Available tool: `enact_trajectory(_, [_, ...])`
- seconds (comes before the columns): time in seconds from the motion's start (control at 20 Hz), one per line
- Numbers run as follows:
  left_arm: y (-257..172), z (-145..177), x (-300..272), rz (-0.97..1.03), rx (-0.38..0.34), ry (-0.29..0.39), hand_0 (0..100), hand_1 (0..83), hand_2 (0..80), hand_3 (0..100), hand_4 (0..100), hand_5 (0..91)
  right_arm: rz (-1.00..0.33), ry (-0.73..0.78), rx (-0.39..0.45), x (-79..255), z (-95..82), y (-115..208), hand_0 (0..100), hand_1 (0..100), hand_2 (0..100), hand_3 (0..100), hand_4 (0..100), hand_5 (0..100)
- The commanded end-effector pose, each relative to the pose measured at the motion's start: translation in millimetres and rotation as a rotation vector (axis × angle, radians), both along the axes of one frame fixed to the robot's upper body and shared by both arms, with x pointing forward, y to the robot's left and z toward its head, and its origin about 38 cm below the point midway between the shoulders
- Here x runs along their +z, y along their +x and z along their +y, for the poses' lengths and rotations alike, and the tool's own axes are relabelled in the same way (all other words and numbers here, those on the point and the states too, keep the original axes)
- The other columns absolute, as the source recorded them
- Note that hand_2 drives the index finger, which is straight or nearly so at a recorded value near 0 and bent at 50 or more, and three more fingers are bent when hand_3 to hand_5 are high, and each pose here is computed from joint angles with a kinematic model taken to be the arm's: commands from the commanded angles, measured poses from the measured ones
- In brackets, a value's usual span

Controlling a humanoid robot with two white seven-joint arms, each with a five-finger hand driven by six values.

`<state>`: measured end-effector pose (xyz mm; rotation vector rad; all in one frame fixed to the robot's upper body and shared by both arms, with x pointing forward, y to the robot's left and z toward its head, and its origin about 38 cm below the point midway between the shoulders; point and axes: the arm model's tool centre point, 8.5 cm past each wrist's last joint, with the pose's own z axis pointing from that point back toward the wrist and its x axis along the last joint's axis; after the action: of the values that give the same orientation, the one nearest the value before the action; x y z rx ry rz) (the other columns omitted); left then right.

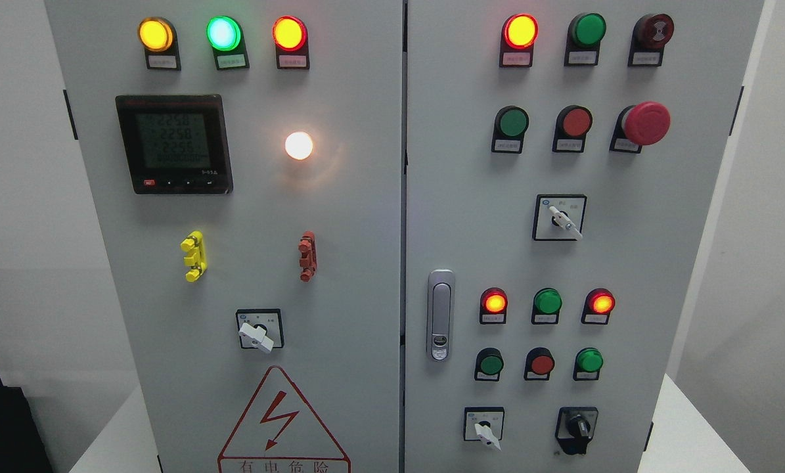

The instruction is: Trip black knob to open circuit

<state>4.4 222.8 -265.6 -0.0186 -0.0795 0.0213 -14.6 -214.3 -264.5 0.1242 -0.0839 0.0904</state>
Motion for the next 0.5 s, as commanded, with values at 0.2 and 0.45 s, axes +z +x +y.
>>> enact_trajectory(0.2, [2.8, -0.9, 0.0, -0.006, 0.003, -0.001, 12, 38.9, 0.0, 0, 0, 0.0, -0.002, 0.008, -0.003, 0.1, 0.8, 1.4, 0, 23, 0, 0, 0, 0])
enact_trajectory(0.45, [1.8, -0.9, 0.0, -0.004, 0.004, -0.001, 12, 38.9, 0.0, 0, 0, 0.0, -0.007, 0.01, -0.002, 0.1, 1.0, 1.9, 0, 23, 0, 0, 0, 0])
